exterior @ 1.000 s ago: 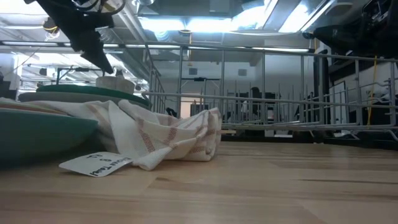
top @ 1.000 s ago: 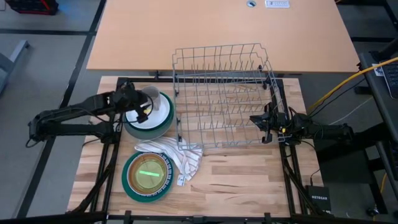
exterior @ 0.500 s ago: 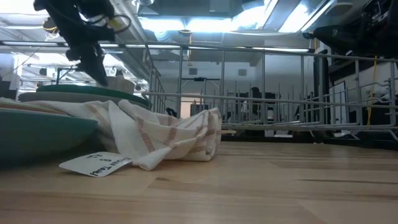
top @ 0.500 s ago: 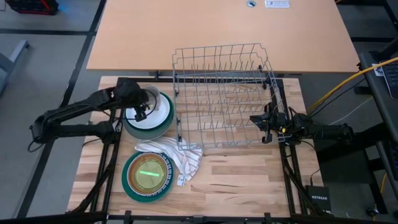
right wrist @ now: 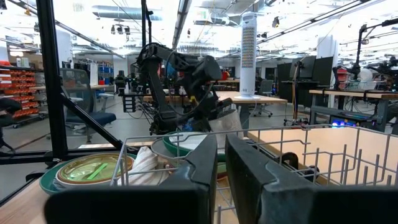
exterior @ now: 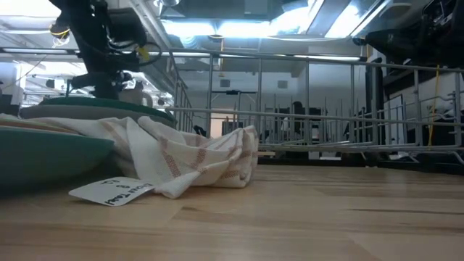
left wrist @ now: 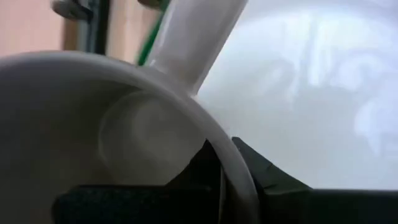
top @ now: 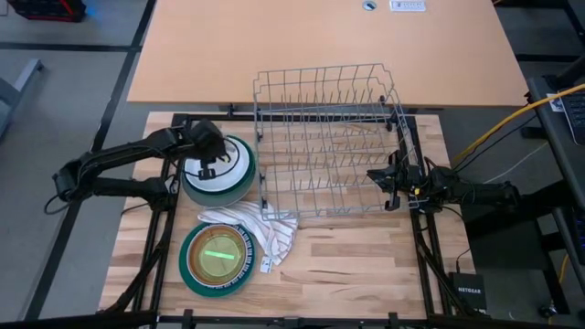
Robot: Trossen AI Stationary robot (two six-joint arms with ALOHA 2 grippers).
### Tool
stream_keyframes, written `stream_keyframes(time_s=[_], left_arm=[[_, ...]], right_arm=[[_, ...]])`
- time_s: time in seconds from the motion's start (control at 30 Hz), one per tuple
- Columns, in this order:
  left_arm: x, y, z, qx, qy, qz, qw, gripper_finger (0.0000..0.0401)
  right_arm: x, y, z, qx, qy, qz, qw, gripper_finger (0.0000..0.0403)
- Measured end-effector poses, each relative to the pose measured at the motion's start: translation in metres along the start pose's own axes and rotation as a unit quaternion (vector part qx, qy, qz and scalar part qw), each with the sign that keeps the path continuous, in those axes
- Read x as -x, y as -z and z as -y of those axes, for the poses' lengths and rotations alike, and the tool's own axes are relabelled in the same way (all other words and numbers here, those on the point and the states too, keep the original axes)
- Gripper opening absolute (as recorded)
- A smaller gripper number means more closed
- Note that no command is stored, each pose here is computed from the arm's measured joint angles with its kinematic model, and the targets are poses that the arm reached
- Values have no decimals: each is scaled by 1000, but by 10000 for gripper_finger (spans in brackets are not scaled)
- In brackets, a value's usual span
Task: Sort dishes
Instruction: Remove the white mug from the white plate
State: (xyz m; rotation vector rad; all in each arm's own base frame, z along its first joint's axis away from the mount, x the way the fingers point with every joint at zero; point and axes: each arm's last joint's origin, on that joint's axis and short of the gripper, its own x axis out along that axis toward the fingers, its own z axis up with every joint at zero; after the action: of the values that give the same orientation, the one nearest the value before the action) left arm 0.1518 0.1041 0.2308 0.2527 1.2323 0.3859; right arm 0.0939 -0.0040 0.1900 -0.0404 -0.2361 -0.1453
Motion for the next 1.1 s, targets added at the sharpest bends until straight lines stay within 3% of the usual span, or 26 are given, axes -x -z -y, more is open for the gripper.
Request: stream_keyframes(time_s=[0.27,0.47,0.67,0.87,1.1], left_arm=[[21,-3,-7,13,-29,41,999,8],[47,-14,-29,37,-125,100,986,6],[42,-12,-58,105,-194,106,970,6],[16,7,-86,182,-202,34,962,6],[-20,26,-106,255,-135,-2,958,6]], right_arm=[[0,0,0,0,0,0,1000,37],[0,0,0,0,0,0,1000,37],[0,0,0,0,0,0,1000,37],[0,0,0,0,0,0,1000,37],[0,0,0,0,0,0,1000,37]])
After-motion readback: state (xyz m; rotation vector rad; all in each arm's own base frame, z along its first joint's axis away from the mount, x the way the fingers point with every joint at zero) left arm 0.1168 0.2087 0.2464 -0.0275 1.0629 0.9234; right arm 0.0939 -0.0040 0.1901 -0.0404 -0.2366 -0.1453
